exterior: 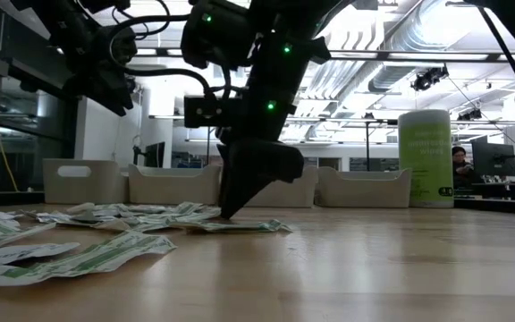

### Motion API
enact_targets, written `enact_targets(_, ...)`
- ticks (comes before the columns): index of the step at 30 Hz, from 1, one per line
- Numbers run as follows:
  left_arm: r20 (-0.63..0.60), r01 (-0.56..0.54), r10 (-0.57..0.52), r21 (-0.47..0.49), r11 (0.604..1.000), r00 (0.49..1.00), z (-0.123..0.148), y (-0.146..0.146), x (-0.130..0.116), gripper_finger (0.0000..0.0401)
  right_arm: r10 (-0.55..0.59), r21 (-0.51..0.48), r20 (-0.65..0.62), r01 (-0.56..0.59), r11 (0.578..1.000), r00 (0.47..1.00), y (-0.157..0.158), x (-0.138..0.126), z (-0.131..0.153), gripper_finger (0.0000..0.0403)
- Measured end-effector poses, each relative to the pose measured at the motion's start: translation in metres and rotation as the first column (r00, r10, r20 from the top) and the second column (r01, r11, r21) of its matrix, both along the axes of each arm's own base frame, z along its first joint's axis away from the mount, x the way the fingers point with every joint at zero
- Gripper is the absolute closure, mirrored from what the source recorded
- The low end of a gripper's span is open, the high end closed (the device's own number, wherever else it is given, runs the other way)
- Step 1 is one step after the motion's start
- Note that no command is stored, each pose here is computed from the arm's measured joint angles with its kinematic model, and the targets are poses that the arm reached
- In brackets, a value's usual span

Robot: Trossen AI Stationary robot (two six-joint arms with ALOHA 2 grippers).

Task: Pick & Place First Aid Supplies
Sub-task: Put the green bandage into the right gray bin

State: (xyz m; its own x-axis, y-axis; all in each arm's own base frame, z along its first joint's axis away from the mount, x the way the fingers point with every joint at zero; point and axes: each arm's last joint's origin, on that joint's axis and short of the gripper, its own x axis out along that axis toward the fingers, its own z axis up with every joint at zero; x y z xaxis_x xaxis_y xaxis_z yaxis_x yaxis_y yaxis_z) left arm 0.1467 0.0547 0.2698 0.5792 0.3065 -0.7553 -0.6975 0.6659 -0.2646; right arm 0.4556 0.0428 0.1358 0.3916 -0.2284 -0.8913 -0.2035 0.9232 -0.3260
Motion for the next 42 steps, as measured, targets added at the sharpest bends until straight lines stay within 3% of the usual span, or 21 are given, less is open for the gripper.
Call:
enact_targets(15,0.0,-0.002,0.002,0.002,1.0,1.0,0.0,0.0,0.0,0.027,-0.017,0.045,-0.042,0.018,0.999,0.999,0.001,-0.004,-0.002,0.0398)
enact_targets(33,0.0,-0.002,0.002,0.001,1.0,1.0,0.0,0.0,0.0,0.027,-0.132,0.05,-0.154,0.141,0.989,0.979,-0.001,-0.018,-0.002,0.0402)
enact_targets(42,0.002,-0.001,0.001,-0.001,1.0,1.0,0.0,0.0,0.0,0.027,-0.186,0.039,-0.146,0.193,0.98,0.972,-0.003,-0.031,0.033,0.0402)
